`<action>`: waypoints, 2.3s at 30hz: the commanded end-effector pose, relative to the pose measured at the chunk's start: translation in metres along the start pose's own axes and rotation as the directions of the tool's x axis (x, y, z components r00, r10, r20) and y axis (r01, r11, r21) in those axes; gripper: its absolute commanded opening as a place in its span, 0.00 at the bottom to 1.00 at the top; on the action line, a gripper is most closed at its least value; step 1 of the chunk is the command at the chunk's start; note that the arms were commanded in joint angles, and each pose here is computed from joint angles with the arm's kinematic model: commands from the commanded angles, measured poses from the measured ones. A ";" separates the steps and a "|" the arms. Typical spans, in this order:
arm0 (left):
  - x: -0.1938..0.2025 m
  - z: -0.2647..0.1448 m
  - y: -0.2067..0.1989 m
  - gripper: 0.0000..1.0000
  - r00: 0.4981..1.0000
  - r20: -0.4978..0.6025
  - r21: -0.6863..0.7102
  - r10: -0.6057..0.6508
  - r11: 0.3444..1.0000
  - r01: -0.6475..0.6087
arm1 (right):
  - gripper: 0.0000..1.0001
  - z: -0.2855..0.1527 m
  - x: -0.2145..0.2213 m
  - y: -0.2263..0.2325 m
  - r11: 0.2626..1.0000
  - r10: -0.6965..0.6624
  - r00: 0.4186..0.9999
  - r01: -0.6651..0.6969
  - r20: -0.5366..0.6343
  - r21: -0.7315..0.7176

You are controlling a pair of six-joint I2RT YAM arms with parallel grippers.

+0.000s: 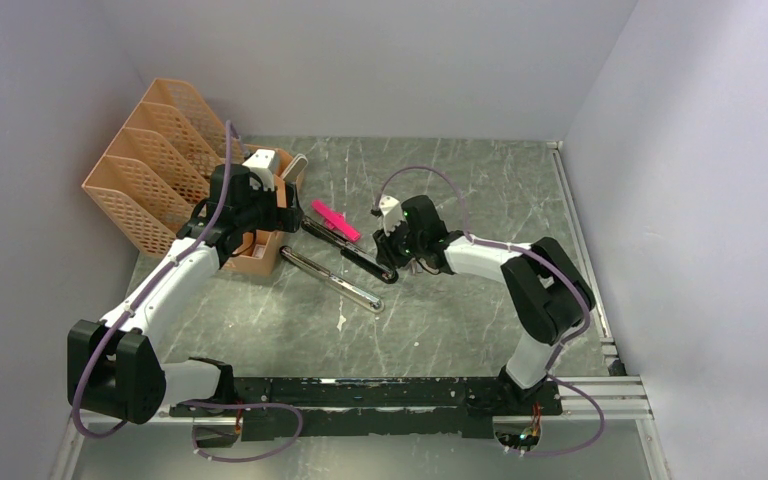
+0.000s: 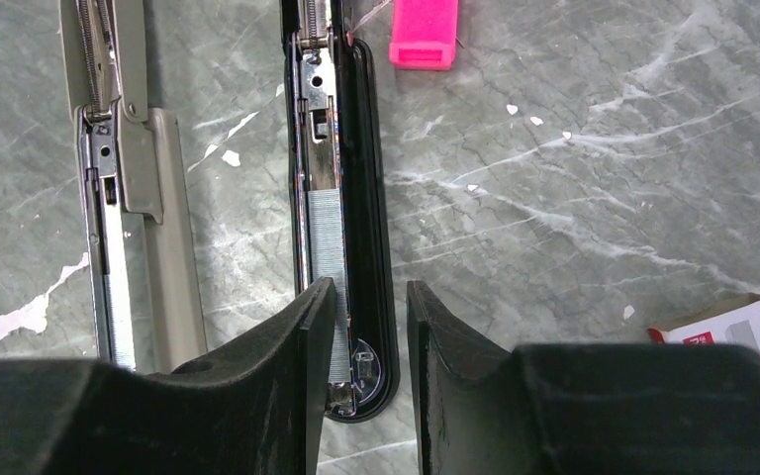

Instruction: Load the staples into the stapler

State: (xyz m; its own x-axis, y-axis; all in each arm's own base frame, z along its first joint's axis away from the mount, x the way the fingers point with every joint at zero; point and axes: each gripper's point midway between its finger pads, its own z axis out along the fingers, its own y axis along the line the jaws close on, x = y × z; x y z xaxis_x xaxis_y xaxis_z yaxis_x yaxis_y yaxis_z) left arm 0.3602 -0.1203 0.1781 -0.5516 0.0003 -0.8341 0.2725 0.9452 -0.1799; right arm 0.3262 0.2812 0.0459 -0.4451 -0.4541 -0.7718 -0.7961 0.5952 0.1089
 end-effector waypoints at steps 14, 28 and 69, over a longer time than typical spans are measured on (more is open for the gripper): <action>-0.006 0.001 -0.001 0.95 0.999 0.032 0.018 -0.007 1.000 0.006 | 0.35 -0.008 -0.044 -0.001 1.000 -0.025 0.987 0.023 0.160 0.015; -0.005 0.001 -0.001 0.95 1.000 0.031 0.018 -0.007 1.000 0.006 | 0.35 0.016 -0.010 -0.004 1.000 0.016 1.000 -0.016 0.027 0.001; -0.007 0.000 -0.003 0.95 0.999 0.039 0.030 -0.010 1.000 0.009 | 0.35 -0.009 0.019 0.008 1.000 0.013 0.998 -0.011 -0.061 0.021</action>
State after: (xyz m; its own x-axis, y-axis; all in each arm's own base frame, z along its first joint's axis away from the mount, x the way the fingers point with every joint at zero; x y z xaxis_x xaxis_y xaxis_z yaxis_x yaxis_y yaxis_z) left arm 0.3603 -0.1218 0.1769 -0.5480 -0.0013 -0.8365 0.2794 0.9423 -0.1845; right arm 0.3214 0.2806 0.0439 -0.4517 -0.4473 -0.7719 -0.7859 0.6090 0.1070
